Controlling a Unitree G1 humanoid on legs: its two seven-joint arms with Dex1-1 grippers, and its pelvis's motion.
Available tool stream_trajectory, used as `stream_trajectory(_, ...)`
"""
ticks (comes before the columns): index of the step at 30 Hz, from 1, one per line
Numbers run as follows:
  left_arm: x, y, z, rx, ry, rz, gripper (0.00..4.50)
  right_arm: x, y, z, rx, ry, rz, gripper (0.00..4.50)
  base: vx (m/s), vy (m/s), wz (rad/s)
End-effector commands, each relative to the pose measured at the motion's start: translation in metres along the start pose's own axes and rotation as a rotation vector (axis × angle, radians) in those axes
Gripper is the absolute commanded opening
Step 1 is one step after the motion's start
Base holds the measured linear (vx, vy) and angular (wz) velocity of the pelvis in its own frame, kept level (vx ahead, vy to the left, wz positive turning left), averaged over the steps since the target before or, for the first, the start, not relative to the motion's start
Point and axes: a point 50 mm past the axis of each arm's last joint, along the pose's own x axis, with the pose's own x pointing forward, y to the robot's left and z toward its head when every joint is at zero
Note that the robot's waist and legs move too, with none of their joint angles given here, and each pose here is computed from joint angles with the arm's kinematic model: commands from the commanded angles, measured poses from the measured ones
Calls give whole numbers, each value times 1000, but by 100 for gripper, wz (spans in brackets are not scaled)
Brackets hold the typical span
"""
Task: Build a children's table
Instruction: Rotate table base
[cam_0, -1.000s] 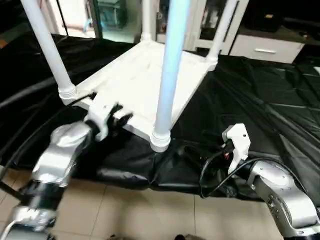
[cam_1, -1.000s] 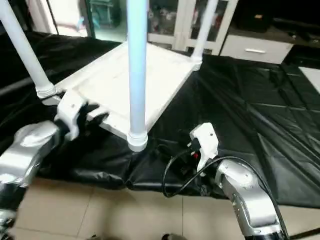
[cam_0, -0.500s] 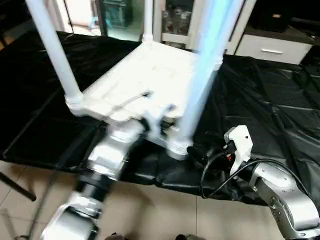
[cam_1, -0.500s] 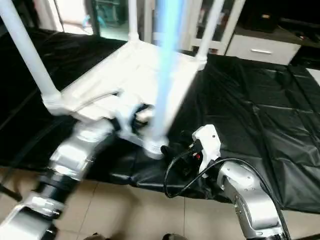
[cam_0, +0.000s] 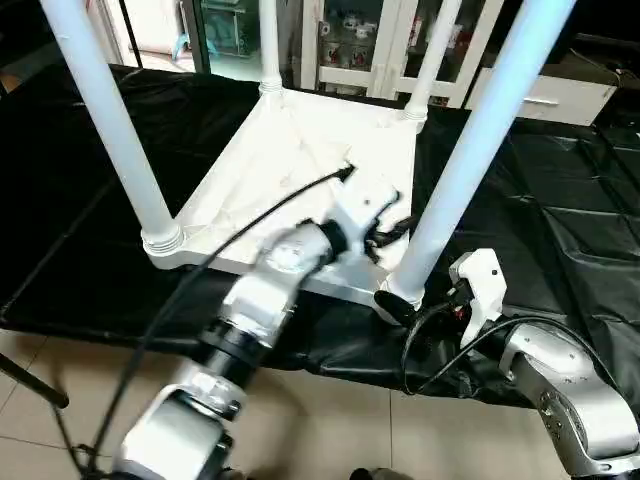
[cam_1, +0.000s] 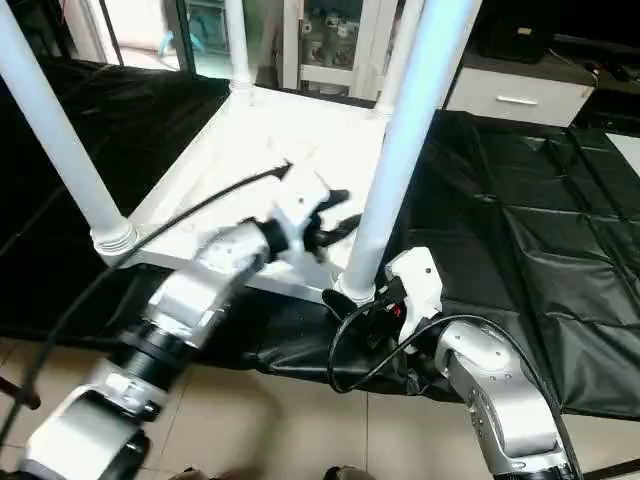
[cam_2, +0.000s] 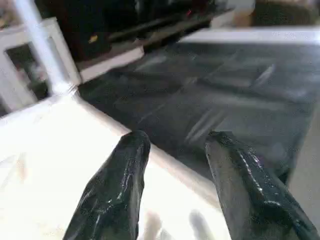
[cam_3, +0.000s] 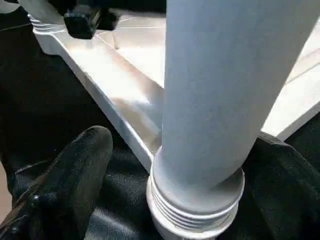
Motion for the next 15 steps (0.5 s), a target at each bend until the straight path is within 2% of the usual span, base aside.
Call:
stream_trajectory(1,-17,7,-11,34,61,-67,224,-4,-1,3,-22,-12,1,422,0,0,0)
stream_trajectory(2,-30,6,-18,62,100,-156,224,-4,-2,3,-21,-14,-3,422,0,0,0)
stream_trajectory(5,-45,4,-27,75,144,-268,224,-4,-3,3,-15,-18,-9,422,0,0,0)
stream_trajectory(6,-54,4,-34,70,183,-316,224,-4,-4,3,-12,-20,-10,422,0,0,0)
stream_trajectory(9,-60,5,-47,108,252,-355,224,-3,-3,3,-12,-18,-1,422,0,0,0)
stream_trajectory(15,-61,12,-56,167,315,-367,224,-1,-3,3,-15,-21,5,422,0,0,0)
